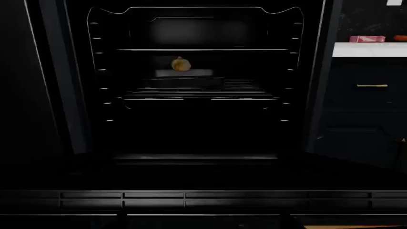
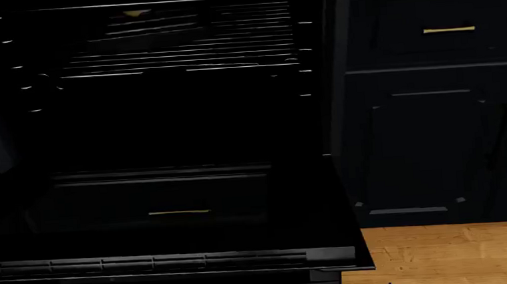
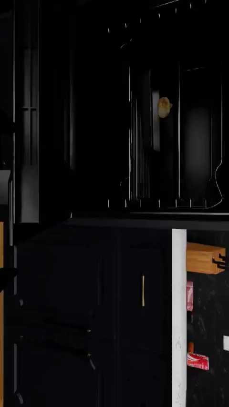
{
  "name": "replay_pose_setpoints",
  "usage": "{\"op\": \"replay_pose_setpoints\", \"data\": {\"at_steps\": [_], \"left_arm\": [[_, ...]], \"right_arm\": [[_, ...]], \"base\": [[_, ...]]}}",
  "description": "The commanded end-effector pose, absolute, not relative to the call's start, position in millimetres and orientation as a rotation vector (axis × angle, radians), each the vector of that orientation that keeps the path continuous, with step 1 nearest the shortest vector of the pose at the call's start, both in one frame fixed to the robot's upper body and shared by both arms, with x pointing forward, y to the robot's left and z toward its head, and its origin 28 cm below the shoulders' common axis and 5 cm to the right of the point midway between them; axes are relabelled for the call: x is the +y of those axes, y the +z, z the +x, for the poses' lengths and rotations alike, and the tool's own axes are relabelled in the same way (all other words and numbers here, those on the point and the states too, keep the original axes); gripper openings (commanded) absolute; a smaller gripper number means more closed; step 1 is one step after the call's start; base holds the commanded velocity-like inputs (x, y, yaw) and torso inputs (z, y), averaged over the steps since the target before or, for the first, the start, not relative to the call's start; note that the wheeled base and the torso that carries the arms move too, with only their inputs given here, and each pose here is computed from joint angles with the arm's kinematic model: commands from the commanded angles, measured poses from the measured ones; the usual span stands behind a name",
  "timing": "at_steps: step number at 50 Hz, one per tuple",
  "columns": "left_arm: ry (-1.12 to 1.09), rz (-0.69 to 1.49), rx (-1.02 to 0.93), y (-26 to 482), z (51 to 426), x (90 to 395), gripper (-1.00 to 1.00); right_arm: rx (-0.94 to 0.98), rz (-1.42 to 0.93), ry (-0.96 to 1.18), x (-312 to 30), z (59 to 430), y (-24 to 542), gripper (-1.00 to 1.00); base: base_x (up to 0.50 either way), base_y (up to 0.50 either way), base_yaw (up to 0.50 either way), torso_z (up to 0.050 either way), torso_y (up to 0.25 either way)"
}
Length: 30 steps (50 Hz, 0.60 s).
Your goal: Close the oven door
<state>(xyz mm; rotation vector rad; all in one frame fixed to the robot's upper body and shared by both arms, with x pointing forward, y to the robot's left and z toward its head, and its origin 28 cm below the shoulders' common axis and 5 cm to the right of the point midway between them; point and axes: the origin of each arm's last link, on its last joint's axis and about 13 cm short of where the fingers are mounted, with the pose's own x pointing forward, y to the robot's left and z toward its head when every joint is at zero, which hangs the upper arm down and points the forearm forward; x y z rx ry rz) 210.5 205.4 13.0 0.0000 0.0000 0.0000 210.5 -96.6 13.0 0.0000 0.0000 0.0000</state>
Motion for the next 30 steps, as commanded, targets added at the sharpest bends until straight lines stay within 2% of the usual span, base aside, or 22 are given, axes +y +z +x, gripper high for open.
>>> {"op": "replay_pose_setpoints", "data": {"at_steps": [1, 17, 30], "left_arm": [[0.0, 0.0, 0.0, 13.0, 210.5, 205.5, 1.0], [0.001, 0.009, 0.002, 12.4, 210.8, 205.8, 1.0], [0.0, 0.01, 0.001, 12.6, 210.8, 205.6, 1.0]], "right_arm": [[0.0, 0.016, 0.0, -91.7, 212.3, 11.6, 1.0], [0.002, 0.004, 0.002, -96.0, 210.7, 13.0, 1.0], [0.009, 0.005, 0.002, -96.1, 211.6, 12.6, 1.0]], "base": [[0.0, 0.0, 0.0, 0.0, 0.0], [0.0, 0.0, 0.0, -0.001, 0.0], [0.0, 0.0, 0.0, -0.05, 0.0]]}}
